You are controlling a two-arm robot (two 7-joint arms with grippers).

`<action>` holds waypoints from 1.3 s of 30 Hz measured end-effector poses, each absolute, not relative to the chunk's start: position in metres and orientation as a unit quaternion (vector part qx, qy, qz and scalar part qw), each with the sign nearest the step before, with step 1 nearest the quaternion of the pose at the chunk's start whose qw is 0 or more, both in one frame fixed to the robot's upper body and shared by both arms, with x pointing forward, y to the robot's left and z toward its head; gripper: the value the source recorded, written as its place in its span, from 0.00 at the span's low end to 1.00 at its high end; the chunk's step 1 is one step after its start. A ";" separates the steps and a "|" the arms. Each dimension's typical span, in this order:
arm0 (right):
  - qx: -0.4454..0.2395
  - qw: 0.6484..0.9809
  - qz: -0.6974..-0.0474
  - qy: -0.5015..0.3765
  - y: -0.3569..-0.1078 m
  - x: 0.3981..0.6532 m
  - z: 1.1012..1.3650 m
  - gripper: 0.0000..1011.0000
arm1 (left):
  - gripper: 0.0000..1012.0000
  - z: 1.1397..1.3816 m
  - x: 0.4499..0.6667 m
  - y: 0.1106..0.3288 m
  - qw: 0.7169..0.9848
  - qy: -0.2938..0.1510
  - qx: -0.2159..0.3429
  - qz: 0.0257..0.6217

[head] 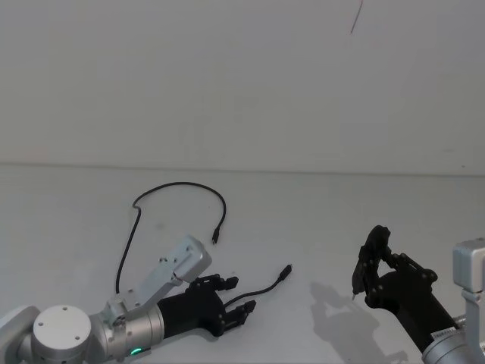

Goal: Pick up the data cable with the one hand.

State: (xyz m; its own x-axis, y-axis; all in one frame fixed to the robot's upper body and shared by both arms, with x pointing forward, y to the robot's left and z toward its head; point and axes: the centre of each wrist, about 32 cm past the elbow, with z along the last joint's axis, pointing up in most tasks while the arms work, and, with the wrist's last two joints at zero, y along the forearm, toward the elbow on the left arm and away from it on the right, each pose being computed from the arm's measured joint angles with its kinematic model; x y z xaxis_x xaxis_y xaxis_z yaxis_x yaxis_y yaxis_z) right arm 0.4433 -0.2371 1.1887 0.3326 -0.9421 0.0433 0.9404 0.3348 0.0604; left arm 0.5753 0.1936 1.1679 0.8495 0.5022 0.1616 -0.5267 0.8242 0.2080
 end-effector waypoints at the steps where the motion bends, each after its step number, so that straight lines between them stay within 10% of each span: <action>1: 0.012 0.816 -0.577 -0.035 -0.237 0.443 1.189 0.27 | 0.59 1.168 0.575 0.193 0.954 -0.050 0.123 0.270; 17: 0.012 0.816 -0.577 -0.035 -0.237 0.443 1.189 0.27 | 0.07 1.166 0.577 0.192 0.953 -0.046 0.122 0.274; 39: 0.012 0.816 -0.577 -0.035 -0.237 0.443 1.189 0.27 | 0.05 1.177 0.574 0.195 0.961 -0.054 0.089 0.258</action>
